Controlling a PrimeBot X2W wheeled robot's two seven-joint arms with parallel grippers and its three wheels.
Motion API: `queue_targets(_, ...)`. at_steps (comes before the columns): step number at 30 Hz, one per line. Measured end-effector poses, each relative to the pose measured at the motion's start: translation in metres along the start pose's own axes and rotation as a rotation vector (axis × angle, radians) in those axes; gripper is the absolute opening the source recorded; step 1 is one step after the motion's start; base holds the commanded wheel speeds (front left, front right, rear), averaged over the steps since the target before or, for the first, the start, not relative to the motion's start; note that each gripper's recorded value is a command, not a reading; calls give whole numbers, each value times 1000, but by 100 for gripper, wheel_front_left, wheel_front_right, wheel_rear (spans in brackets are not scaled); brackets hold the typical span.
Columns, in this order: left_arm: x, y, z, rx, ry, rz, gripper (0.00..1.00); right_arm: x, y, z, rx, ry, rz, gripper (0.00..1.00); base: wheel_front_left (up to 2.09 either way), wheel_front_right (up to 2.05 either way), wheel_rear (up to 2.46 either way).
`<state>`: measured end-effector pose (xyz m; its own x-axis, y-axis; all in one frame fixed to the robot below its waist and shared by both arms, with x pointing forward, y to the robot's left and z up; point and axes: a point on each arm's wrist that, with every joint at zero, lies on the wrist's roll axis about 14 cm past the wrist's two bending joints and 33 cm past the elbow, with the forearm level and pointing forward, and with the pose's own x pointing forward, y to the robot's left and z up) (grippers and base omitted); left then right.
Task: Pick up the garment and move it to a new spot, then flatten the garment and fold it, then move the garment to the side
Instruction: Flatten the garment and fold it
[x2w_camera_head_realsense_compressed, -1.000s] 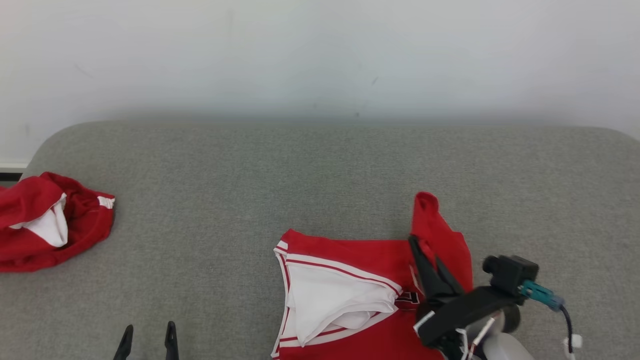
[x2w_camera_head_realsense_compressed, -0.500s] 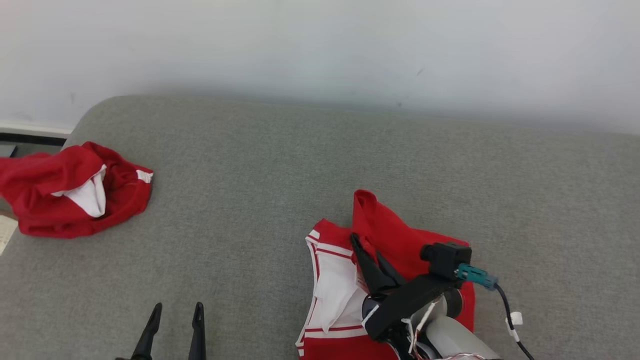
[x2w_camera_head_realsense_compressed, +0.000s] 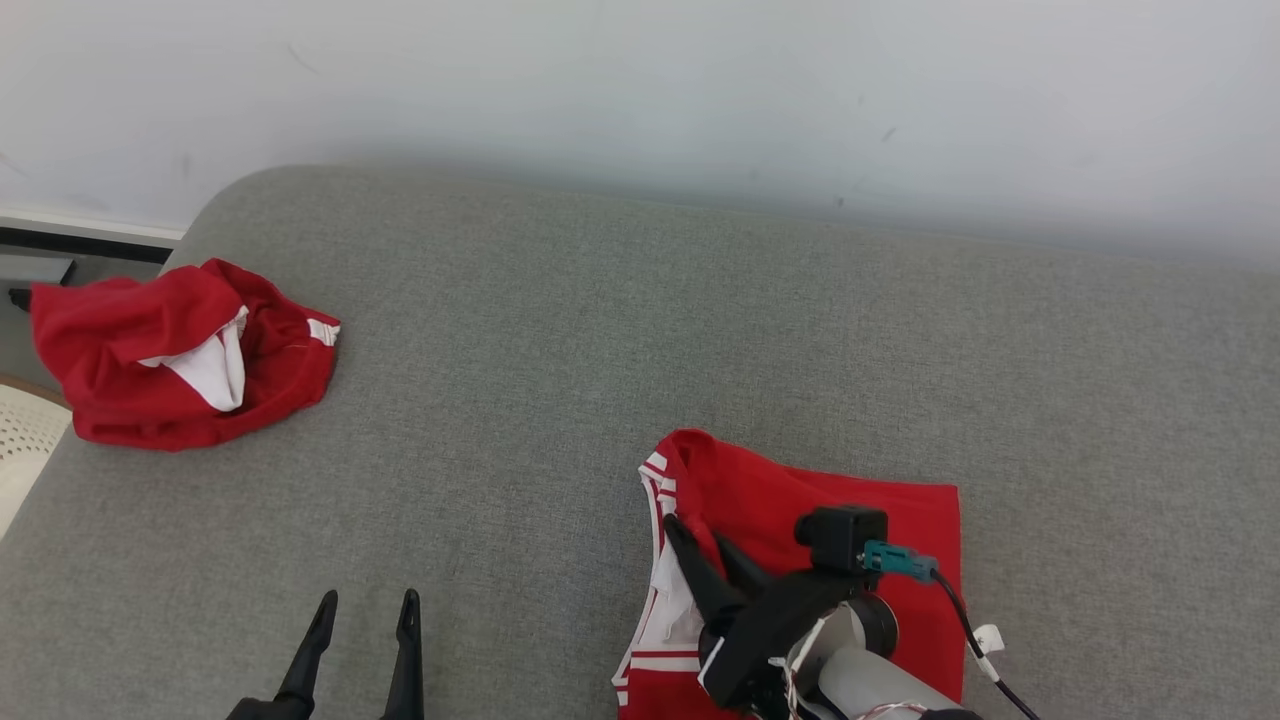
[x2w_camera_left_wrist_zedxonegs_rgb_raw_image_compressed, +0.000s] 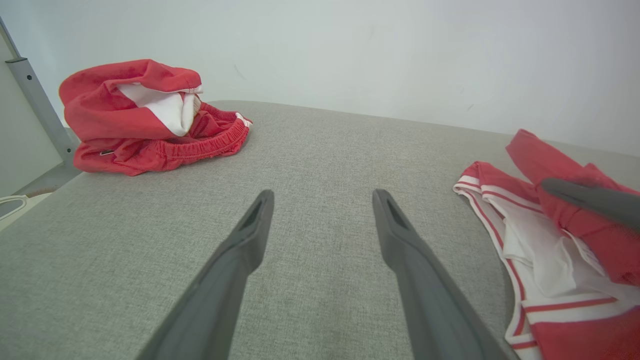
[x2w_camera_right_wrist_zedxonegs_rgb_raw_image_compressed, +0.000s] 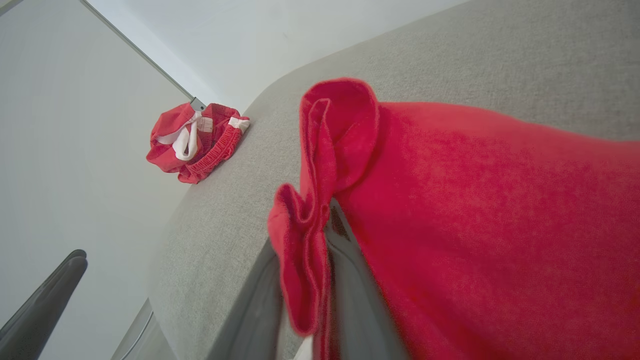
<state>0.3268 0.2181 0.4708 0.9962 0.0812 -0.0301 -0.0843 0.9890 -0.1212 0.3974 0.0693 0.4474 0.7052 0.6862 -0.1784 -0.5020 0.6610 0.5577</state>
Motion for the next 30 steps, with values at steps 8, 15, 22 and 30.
queue_targets(8,2,2,3,-2,-9,4,100,4,14,48,-40,-137,44,100,0,0,0)
queue_targets(15,4,-4,2,-9,-10,-10,100,-17,-1,110,-177,-346,-10,100,0,0,0)
queue_targets(22,6,-5,4,-8,-17,-15,100,-59,-50,120,-239,-422,-170,100,0,0,0)
queue_targets(30,5,-4,2,-5,-9,-14,100,-112,-101,106,-298,-417,-359,100,0,0,0)
